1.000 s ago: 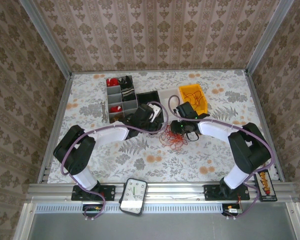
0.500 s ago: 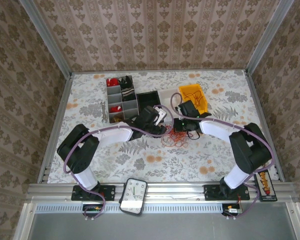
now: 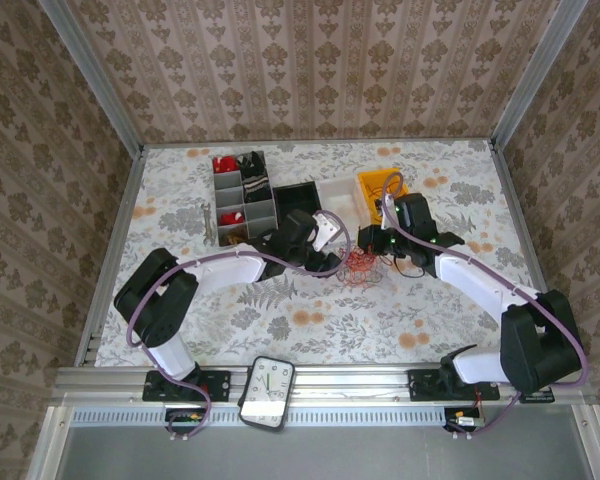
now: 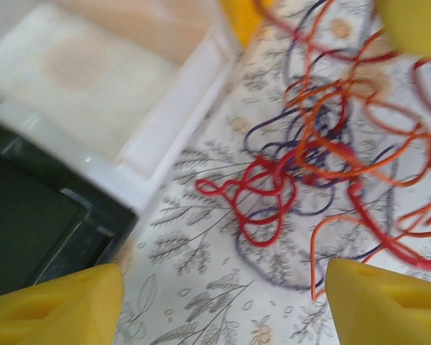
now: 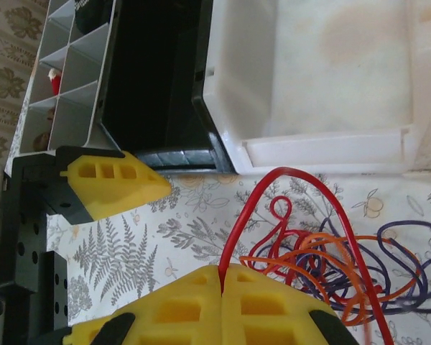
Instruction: Untangle the cables
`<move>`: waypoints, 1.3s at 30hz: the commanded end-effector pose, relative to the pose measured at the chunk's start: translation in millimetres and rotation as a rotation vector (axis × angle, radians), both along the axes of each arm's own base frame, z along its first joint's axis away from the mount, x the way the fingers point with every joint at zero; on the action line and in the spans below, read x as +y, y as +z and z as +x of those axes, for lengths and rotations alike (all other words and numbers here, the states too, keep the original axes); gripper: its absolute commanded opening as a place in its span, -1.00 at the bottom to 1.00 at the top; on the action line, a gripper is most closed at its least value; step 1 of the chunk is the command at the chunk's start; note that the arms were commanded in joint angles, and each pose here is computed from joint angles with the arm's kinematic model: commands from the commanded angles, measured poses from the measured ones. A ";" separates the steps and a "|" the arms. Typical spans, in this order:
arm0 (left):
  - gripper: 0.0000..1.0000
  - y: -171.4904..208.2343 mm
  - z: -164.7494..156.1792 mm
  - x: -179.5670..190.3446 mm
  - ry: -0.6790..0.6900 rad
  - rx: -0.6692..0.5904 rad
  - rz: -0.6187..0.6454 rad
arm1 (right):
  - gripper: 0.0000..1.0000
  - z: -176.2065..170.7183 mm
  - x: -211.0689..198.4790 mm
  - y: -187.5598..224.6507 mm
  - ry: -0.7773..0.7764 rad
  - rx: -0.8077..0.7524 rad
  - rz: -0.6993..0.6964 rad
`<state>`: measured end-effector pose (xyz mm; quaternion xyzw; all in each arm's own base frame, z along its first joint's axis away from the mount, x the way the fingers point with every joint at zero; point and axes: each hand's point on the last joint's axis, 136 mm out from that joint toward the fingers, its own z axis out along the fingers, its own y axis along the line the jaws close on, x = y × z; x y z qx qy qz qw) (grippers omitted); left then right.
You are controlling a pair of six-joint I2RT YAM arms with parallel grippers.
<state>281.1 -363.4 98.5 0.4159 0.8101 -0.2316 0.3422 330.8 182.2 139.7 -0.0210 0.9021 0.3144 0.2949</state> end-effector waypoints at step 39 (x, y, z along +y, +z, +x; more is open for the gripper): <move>0.52 30.9 -25.3 -30.6 -0.220 0.010 -0.091 | -1.00 55.7 -25.6 -11.0 -0.398 0.109 0.171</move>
